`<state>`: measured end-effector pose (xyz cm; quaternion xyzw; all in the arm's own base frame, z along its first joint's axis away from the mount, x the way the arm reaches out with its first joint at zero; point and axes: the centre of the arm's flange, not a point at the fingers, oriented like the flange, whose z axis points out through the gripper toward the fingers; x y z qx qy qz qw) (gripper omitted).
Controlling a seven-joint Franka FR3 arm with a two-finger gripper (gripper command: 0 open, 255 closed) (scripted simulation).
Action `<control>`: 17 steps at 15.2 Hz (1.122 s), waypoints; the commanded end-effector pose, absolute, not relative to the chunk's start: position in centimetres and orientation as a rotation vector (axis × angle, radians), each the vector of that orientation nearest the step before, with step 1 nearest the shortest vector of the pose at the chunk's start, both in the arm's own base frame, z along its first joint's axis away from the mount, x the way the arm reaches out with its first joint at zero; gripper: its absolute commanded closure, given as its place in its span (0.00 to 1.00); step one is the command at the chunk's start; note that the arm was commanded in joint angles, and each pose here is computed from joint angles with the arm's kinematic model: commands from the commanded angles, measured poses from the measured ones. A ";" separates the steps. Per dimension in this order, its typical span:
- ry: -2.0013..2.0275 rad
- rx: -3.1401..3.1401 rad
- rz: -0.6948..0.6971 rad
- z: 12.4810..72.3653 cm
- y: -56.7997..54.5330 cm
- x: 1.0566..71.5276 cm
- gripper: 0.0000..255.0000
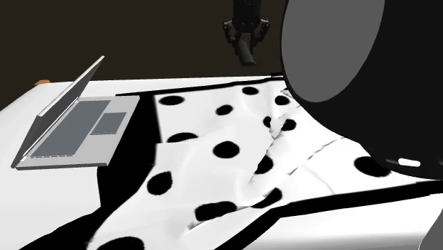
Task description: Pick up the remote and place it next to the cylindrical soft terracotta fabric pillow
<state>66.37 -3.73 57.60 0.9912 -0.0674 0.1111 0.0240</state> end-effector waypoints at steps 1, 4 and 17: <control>-0.207 3.068 0.344 57.6 -6.4 66.3 1.00; -0.207 3.068 0.344 57.6 -10.4 66.2 1.00; -0.207 3.068 0.344 57.6 -27.5 66.1 1.00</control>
